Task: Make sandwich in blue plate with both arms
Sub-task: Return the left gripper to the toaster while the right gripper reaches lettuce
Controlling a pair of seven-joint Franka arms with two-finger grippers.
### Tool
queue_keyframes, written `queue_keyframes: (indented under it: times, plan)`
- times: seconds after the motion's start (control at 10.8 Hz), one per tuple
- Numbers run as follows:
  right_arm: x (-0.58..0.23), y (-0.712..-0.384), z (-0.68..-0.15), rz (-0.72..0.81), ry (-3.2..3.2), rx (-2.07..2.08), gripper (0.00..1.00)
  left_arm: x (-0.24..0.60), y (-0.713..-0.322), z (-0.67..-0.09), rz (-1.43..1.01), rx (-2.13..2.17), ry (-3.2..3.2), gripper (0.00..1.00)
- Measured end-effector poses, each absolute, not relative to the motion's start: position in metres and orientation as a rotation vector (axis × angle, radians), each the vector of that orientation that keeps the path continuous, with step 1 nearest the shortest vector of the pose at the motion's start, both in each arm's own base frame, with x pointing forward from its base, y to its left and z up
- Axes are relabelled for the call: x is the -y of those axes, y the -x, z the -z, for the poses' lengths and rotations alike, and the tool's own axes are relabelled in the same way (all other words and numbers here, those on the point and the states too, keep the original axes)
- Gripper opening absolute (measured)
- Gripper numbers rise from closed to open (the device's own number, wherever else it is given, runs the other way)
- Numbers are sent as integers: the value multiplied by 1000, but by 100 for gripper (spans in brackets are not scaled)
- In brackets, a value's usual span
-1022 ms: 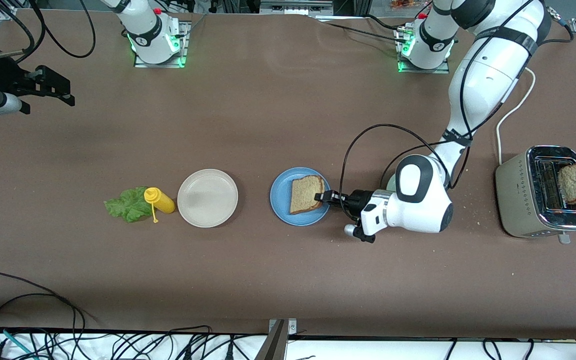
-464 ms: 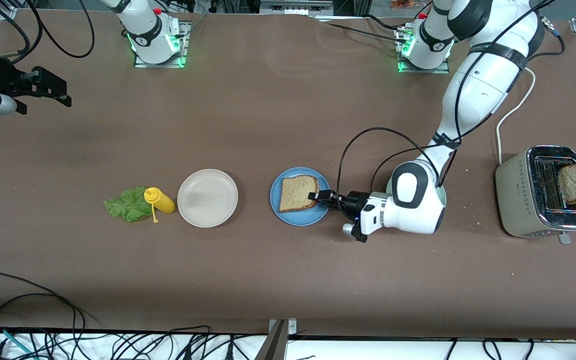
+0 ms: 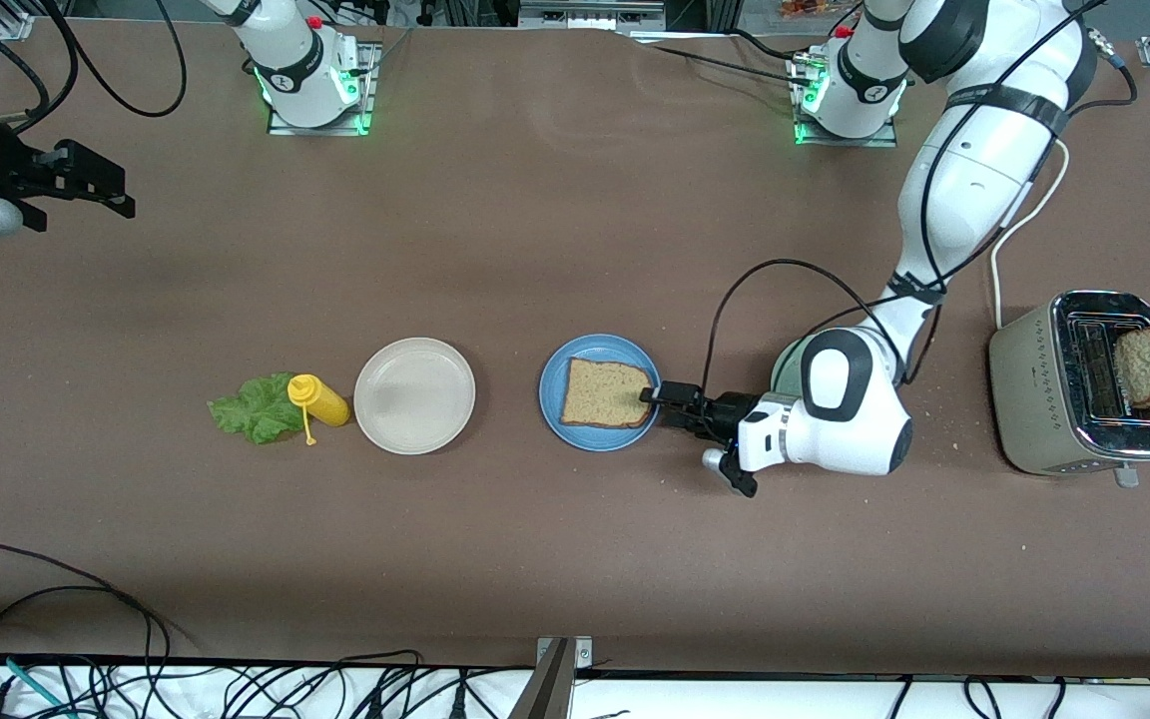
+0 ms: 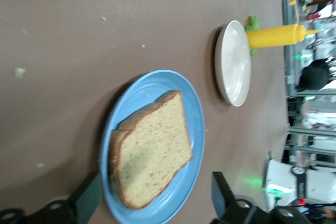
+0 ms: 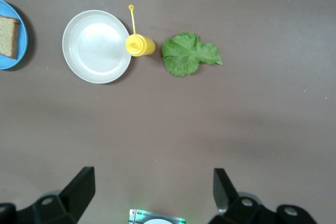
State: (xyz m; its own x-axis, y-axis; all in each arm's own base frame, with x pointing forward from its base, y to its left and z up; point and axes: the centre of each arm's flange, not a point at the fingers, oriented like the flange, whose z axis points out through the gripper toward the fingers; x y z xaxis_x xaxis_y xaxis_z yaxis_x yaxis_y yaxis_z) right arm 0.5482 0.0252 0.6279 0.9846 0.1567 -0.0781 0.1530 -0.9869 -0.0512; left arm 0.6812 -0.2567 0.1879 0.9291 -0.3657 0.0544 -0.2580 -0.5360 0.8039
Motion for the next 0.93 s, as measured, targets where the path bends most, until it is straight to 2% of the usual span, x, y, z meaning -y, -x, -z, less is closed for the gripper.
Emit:
queue_keyframes:
  times: [0.09, 0.46, 0.93]
  plan:
    - [-25, -548, -628, -127, 3085, 241, 100, 247, -685, -200, 156, 489, -2212, 100]
    - [-25, -548, -628, -126, 3085, 239, 100, 223, -688, -306, 224, 561, -2549, 100]
    - [-16, -551, -629, -96, 3088, 212, 100, 182, -653, -465, 242, 684, -2955, 100]
